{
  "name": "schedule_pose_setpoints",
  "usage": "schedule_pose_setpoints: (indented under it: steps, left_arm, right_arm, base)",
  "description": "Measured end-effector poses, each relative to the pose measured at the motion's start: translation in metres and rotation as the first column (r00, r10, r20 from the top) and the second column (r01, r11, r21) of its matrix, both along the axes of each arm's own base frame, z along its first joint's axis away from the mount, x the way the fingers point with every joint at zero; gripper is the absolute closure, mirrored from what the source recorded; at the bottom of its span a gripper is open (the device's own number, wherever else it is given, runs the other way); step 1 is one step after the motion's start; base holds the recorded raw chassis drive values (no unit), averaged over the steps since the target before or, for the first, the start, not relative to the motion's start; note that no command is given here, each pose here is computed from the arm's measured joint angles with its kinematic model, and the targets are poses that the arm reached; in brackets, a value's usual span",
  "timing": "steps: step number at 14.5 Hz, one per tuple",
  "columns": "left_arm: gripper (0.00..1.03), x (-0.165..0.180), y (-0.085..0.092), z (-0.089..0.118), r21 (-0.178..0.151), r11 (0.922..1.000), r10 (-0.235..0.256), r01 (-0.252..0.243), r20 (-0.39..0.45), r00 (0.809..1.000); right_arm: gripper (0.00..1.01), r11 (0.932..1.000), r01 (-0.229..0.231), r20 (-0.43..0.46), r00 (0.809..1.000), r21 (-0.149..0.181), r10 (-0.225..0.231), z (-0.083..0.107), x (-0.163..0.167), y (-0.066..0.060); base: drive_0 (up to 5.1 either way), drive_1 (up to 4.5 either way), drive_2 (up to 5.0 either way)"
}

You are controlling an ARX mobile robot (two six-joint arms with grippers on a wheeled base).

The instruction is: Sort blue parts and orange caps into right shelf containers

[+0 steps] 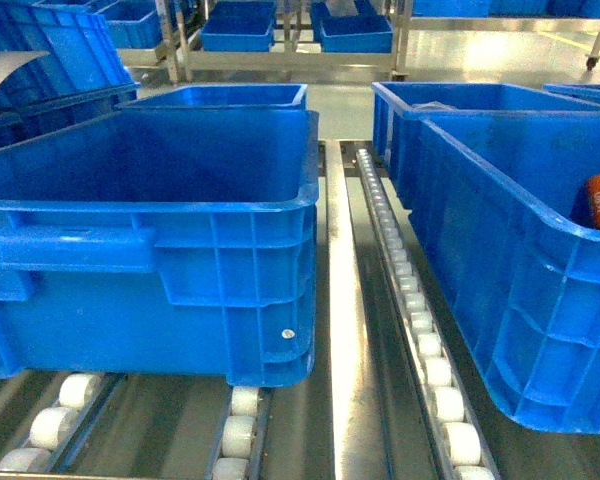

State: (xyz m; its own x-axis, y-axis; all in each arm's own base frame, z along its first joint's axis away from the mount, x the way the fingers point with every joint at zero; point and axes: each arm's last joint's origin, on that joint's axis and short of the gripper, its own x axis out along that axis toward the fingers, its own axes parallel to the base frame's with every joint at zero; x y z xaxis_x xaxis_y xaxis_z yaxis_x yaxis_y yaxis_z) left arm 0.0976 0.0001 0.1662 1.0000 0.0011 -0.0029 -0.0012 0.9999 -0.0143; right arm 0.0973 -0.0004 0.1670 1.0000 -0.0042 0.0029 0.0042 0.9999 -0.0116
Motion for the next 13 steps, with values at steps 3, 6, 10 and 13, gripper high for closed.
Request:
schedule_pose_setpoints:
  steps: [3, 6, 10, 13]
  left_arm:
    - [0.05, 0.0000, 0.0000, 0.0000, 0.002, 1.0000, 0.000, 0.000, 0.000, 1.000]
    - [0.05, 0.0000, 0.0000, 0.0000, 0.002, 1.0000, 0.000, 0.000, 0.000, 1.000]
    - [0.05, 0.0000, 0.0000, 0.0000, 0.002, 1.0000, 0.000, 0.000, 0.000, 1.000]
    - [0.05, 0.0000, 0.0000, 0.0000, 0.002, 1.0000, 0.000, 0.000, 0.000, 1.000]
  right_arm:
    - [0.04, 1.0000, 0.000, 0.000, 1.000, 0.001, 0.000, 0.0000, 0.0000, 0.0000]
    - [0.03, 1.0000, 0.000, 0.000, 1.000, 0.001, 0.000, 0.0000, 0.0000, 0.0000]
    - [0.03, 1.0000, 0.000, 0.000, 1.000, 0.001, 0.000, 0.0000, 0.0000, 0.0000]
    - [0.03, 1.0000, 0.000, 0.000, 1.000, 0.001, 0.000, 0.0000, 0.0000, 0.0000]
  base:
    - [0.0, 0.00, 0.0]
    - [0.0, 0.00, 0.0]
    - [0.0, 0.00, 0.0]
    - [0.0, 0.00, 0.0]
